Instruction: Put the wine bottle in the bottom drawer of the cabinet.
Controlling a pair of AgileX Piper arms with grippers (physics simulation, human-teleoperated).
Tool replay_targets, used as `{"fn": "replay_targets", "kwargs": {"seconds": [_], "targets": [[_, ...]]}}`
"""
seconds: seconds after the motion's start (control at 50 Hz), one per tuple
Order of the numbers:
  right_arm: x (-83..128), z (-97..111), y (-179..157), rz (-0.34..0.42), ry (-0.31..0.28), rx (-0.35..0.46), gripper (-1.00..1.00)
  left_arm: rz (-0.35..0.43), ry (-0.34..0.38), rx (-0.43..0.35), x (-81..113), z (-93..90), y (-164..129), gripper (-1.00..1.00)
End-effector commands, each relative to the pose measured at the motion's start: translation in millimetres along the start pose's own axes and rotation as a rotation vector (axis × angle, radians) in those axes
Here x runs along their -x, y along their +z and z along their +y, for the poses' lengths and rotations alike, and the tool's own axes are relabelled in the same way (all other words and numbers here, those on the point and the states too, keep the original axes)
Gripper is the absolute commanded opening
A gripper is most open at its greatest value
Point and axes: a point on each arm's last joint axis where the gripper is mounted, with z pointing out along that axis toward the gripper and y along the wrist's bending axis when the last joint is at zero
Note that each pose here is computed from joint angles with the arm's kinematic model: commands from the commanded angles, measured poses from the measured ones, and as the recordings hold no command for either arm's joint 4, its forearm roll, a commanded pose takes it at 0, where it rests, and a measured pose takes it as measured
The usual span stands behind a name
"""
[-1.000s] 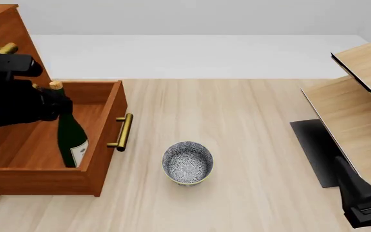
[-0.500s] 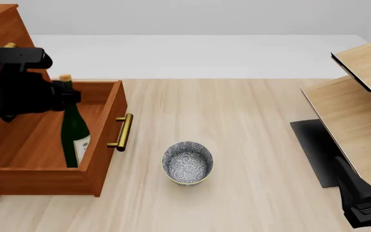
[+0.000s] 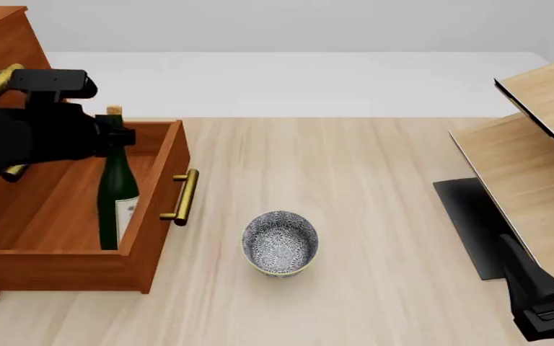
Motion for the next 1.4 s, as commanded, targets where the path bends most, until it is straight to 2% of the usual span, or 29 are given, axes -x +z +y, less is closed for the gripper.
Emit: {"fn": "replay_targets", "kwargs": {"seconds": [0.02,0.28,0.68,0.92,1.4], "targets": [[0,0,1,0.002,0.0,-0.001,1.0,0.059,-0.009,0.003,-13.9,1.2,21,-1.0],[0,0,0,0.004,0.0,-0.002,1.0,0.073,-0.036,0.021,-18.1,7.7,38,-1.0],[0,0,1,0.009,0.002,-0.004,1.0,0.104,-0.02,0.038,-22.9,14.9,64,-1.0],[-1,0,1,0.011,0.003,-0.006,1.0,0.113,-0.019,0.037,-25.8,14.9,73,-1.0],[-1,0,0,0.015,0.005,-0.004,1.0,0.145,-0.022,0.034,-44.0,14.1,90,-1.0]]}}
